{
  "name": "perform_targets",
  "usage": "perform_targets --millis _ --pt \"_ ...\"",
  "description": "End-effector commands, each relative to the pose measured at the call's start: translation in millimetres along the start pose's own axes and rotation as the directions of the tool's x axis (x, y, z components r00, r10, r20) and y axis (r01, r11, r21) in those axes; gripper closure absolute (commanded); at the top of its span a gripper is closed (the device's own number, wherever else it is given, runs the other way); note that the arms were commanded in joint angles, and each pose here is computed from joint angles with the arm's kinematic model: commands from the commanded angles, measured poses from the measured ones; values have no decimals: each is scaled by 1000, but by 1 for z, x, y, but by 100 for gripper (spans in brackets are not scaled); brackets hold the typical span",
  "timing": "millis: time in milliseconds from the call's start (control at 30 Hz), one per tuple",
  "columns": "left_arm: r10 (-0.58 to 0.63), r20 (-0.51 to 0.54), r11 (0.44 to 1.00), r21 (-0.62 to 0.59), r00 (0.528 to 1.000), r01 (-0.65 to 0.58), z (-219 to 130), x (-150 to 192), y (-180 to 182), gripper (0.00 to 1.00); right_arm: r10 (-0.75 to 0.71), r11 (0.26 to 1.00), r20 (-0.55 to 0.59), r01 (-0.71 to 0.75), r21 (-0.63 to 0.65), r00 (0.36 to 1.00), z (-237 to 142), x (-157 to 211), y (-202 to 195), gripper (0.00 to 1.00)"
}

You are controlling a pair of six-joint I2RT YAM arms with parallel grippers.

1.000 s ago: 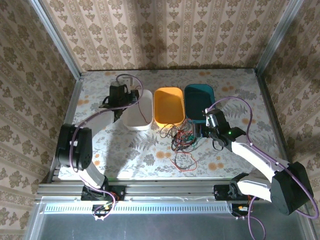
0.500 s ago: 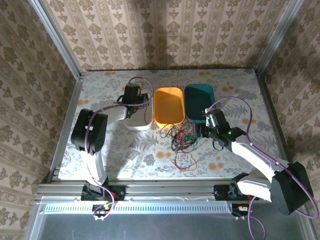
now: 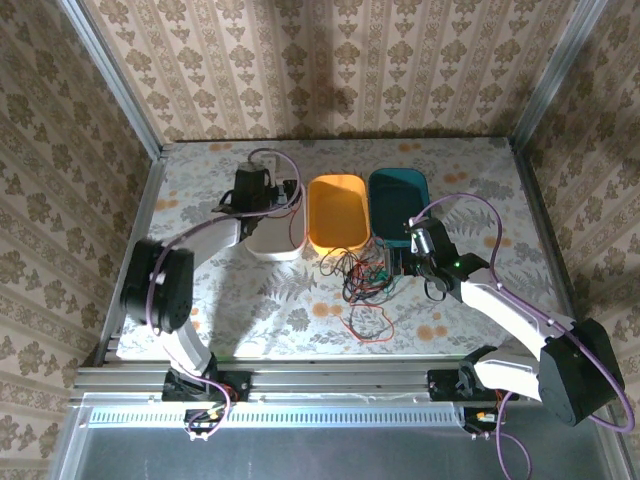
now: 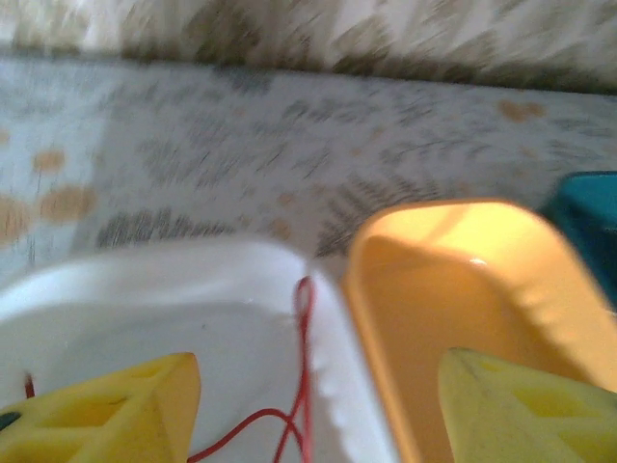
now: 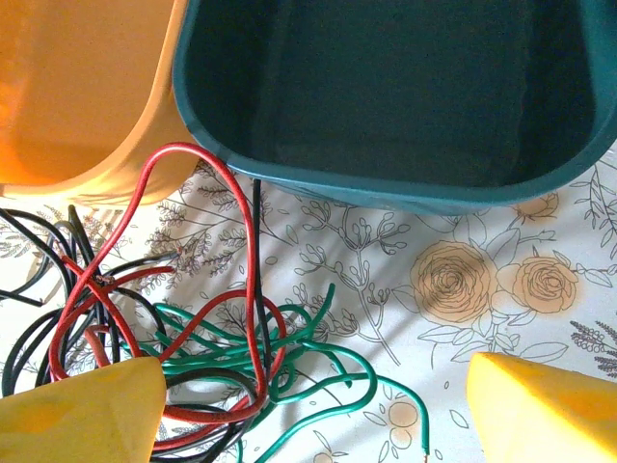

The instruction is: Untangle the cables

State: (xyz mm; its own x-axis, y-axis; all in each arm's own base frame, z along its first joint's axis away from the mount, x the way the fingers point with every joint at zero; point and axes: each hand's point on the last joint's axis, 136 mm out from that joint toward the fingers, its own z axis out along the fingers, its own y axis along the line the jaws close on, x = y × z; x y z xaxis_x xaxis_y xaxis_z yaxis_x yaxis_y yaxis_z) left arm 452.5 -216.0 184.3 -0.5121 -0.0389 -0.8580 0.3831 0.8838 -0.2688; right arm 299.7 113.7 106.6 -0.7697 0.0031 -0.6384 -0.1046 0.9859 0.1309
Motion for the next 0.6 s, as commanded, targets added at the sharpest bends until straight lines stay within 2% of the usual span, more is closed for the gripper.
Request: perform_targets --millis 0,100,233,333,400,567 --pt "181 -26 954 248 983 -169 -34 4 -53 30 14 999 13 -15 35 1000 -1 -5 -6 17" --pt "258 -155 906 382 954 -183 -58 43 -78 30 16 999 11 -16 39 1000 0 -5 -7 17" --pt "381 -279 854 470 881 -221 -80 96 -102 28 18 999 8 -18 38 1000 1 -5 -7 17" --pt "417 -327 863 435 848 -257 -77 115 -99 28 12 999 7 -12 33 1000 1 -7 -6 17" --pt "408 -332 883 379 851 -276 -67 117 -91 31 8 999 6 -8 31 1000 2 -9 -5 18" --pt "373 -296 907 317 879 -278 -48 111 -81 51 8 1000 13 -8 24 1000 2 -14 -3 18"
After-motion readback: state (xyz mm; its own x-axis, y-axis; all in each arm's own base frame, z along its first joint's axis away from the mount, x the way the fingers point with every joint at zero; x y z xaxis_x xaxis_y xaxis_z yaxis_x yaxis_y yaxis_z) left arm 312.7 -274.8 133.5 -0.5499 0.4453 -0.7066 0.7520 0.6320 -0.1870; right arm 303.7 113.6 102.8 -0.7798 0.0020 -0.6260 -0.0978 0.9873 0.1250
